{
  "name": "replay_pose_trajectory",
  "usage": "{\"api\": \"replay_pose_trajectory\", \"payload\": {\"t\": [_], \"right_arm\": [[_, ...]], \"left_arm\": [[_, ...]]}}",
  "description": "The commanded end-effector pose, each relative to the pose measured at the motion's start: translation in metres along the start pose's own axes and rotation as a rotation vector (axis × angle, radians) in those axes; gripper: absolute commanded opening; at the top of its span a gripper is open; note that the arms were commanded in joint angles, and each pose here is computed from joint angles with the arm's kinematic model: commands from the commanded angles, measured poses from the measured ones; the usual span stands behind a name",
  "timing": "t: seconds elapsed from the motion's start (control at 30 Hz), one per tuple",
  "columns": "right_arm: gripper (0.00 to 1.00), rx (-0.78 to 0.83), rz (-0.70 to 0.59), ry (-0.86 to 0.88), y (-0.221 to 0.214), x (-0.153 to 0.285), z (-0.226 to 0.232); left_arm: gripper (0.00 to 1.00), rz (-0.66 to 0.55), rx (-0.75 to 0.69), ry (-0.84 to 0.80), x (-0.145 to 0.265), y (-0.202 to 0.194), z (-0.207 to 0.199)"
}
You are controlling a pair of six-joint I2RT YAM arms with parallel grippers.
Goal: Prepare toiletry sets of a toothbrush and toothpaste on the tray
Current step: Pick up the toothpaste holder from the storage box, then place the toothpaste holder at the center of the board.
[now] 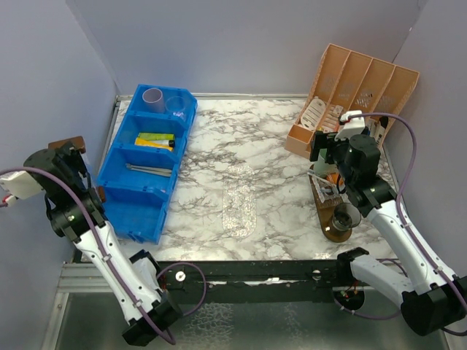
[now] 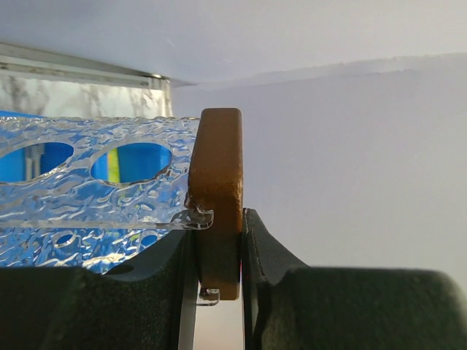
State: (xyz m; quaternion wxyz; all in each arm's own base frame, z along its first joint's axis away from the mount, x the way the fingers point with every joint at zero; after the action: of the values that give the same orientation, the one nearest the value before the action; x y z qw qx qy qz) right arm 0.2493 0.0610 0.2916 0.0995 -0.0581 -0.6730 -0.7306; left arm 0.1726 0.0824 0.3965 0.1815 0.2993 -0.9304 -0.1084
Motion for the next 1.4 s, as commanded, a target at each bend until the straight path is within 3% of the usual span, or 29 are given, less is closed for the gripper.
{"api": "replay_pose_trajectory", "payload": {"t": [0.0,0.2,0.4,0.57,0.87,0.97,1.17,1.3,1.37], "right_arm": [[1.0,-0.012,-0.063,0.047,0.018,0.002,0.007],[1.0,-0.021,-0.066,0.059,0.019,0.003,0.009],[0.99,-0.029,-0.072,0.095,0.022,0.001,0.014],[0.99,-0.034,-0.071,0.151,0.03,0.002,0.021],[0.97,-0.123,-0.017,0.293,0.057,0.003,0.042],[0.96,-0.157,0.107,0.348,0.07,-0.002,0.055],[0.95,-0.217,0.379,0.45,0.097,-0.013,0.08],[0.88,-0.246,0.499,0.665,0.11,-0.012,0.1],[0.86,-0.21,0.496,0.798,0.111,-0.009,0.107]], "left_arm": [[0.0,0.079,-0.018,-0.154,0.006,0.006,-0.047],[0.0,0.269,-0.05,-0.302,-0.014,-0.003,-0.073],[0.0,0.504,-0.244,-0.497,-0.033,-0.039,-0.096],[0.0,0.734,-0.459,-0.685,-0.025,-0.127,-0.11],[0.0,0.956,-0.883,-1.145,0.032,-0.241,-0.097],[0.0,0.993,-1.0,-1.313,0.06,-0.268,-0.087],[0.0,0.929,-1.215,-1.544,0.096,-0.287,-0.056],[0.0,0.972,-1.295,-1.658,0.117,-0.294,-0.025],[0.0,0.991,-1.306,-1.737,0.132,-0.295,-0.012]]}}
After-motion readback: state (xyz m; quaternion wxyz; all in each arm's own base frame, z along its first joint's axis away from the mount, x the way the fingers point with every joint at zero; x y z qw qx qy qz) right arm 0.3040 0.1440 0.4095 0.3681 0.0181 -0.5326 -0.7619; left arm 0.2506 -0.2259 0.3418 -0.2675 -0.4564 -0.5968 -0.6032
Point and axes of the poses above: each gripper's point midway between its finger pads, its own x axis back along the fingers, its own z axis along the line the jaws close on, y = z × x, the point moved 9 cm from there along x, back along the fingers, and after that the axes turned 8 degrees about -x, right-handed, at the moved point
